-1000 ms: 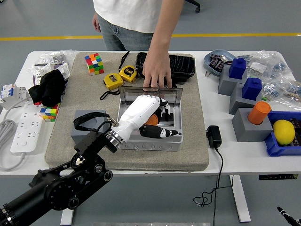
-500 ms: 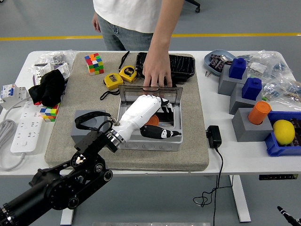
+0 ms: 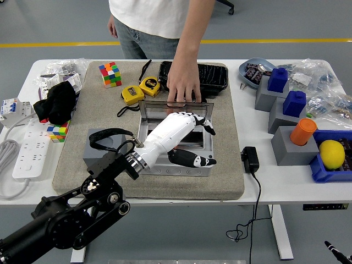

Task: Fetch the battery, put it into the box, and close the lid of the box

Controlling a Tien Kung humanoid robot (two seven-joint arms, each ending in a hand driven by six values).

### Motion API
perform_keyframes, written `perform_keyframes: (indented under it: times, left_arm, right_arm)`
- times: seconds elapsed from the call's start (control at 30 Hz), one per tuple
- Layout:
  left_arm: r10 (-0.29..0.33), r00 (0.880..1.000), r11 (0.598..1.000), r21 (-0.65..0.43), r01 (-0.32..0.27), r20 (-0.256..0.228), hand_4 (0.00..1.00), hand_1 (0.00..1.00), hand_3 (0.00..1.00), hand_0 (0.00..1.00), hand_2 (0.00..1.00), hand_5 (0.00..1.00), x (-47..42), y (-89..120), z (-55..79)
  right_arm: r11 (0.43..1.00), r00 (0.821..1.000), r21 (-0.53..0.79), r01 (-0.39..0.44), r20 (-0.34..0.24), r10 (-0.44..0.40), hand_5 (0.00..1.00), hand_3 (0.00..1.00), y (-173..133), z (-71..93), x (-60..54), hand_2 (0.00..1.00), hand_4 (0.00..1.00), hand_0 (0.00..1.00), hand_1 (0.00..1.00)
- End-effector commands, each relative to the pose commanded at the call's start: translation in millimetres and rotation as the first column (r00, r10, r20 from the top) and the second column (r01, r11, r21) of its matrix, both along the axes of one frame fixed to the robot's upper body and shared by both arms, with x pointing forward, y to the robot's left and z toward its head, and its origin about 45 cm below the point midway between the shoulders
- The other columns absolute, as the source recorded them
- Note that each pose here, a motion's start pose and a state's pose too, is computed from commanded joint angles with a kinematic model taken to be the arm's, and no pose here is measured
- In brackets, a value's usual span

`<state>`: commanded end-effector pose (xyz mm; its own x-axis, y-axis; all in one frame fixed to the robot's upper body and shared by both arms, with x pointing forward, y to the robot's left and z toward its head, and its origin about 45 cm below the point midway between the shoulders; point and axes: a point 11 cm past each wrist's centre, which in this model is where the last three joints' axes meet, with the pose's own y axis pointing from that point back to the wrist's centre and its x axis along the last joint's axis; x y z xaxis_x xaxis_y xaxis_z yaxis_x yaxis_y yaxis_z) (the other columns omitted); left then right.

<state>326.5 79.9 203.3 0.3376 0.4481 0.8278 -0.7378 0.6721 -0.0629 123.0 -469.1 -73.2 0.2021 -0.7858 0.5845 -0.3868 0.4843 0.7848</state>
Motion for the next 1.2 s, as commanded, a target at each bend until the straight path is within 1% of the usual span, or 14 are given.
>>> perform_keyframes:
  times: [0.1,0.13,0.17,0.3,0.33,0.37,0.5,0.53,0.63,0.77,0.9,0.93,0.97,1.2]
  left_arm:
    - [-0.040,0.998,0.999,-0.008,0.039,-0.053,0.998,0.690,0.563,0.678,0.614,0.382,-6.1,-4.5,7.2]
    - [-0.052,0.996,0.999,-0.014,0.051,-0.073,0.998,0.678,0.562,0.652,0.623,0.464,-8.0,-5.8,9.4]
    - [-0.068,0.993,0.998,-0.024,0.066,-0.099,0.998,0.678,0.562,0.652,0.623,0.464,-10.4,-7.2,12.7]
    - [-0.122,0.974,0.991,-0.078,0.109,-0.188,0.998,0.678,0.562,0.652,0.623,0.464,-16.2,-9.7,24.3]
    - [-0.133,0.967,0.989,-0.100,0.113,-0.218,0.998,0.685,0.577,0.666,0.638,0.537,-16.8,-9.4,28.1]
    - [-0.142,0.959,0.986,-0.117,0.116,-0.244,0.998,0.685,0.577,0.666,0.638,0.537,-17.2,-9.0,31.1]
    - [-0.195,0.915,0.973,-0.187,0.135,-0.353,0.998,0.685,0.577,0.666,0.638,0.537,-19.9,-6.9,41.0]
    - [-0.211,0.898,0.968,-0.211,0.137,-0.385,0.998,0.706,0.625,0.658,0.674,0.589,-20.4,-5.3,43.6]
    - [-0.261,0.846,0.949,-0.286,0.135,-0.464,0.998,0.706,0.625,0.658,0.674,0.589,-21.0,-1.5,47.8]
    - [-0.332,0.781,0.905,-0.413,0.104,-0.529,0.998,0.732,0.652,0.683,0.705,0.602,-16.6,7.4,53.7]
    - [-0.407,0.735,0.830,-0.556,0.049,-0.543,0.998,0.732,0.652,0.683,0.705,0.602,-10.3,18.3,63.5]
    - [-0.429,0.723,0.805,-0.593,0.033,-0.542,0.998,0.781,0.699,0.715,0.752,0.624,-8.8,21.3,66.2]
    - [-0.448,0.712,0.782,-0.623,0.020,-0.540,0.998,0.781,0.699,0.715,0.752,0.624,-7.9,23.3,68.5]
    - [-0.584,0.645,0.572,-0.814,-0.106,-0.494,0.998,0.806,0.722,0.736,0.782,0.638,3.3,46.2,81.2]
  right_arm:
    - [1.000,1.000,-0.001,0.002,-0.001,-0.002,0.988,0.758,-0.3,-0.1,-0.7,0.718,0.998,0.793,0.723]
    - [1.000,1.000,-0.001,0.002,-0.001,-0.002,0.988,0.758,-0.3,-0.1,-0.8,0.718,0.998,0.793,0.723]
    - [1.000,1.000,0.000,0.003,0.000,-0.003,0.988,0.758,-0.3,-0.1,-0.8,0.718,0.998,0.793,0.723]
    - [1.000,1.000,0.001,0.004,0.001,-0.004,0.988,0.758,0.1,-0.1,-0.3,0.718,0.998,0.793,0.723]
    - [1.000,1.000,0.001,0.004,0.002,-0.004,0.989,0.758,0.3,-0.2,-0.2,0.718,0.998,0.793,0.723]
    - [1.000,1.000,0.002,0.005,0.001,-0.005,0.989,0.758,0.4,-0.3,-0.4,0.718,0.998,0.793,0.723]
    - [1.000,1.000,0.003,0.006,0.000,-0.006,0.989,0.758,0.8,-0.7,-1.2,0.718,0.998,0.793,0.723]
    - [1.000,1.000,0.003,0.006,-0.001,-0.006,0.989,0.758,0.8,-0.8,-1.4,0.718,0.998,0.793,0.723]
    - [1.000,1.000,0.003,0.005,-0.002,-0.005,0.989,0.758,1.1,-1.1,-1.9,0.718,0.998,0.793,0.723]
    - [1.000,1.000,0.004,0.004,-0.003,-0.004,0.989,0.758,1.3,-1.3,-2.3,0.718,0.998,0.794,0.723]
    - [1.000,1.000,0.005,0.004,-0.003,-0.004,0.989,0.758,1.5,-1.4,-2.6,0.718,0.998,0.794,0.723]
    - [1.000,1.000,0.005,0.004,-0.004,-0.004,0.992,0.757,1.6,-1.6,-2.9,0.718,0.998,0.793,0.723]
    - [1.000,1.000,0.005,0.004,-0.004,-0.004,0.992,0.757,1.7,-1.7,-3.1,0.718,0.998,0.793,0.723]
    - [1.000,1.000,0.008,0.004,-0.006,-0.004,0.992,0.758,2.5,-2.4,-4.4,0.718,0.998,0.794,0.723]
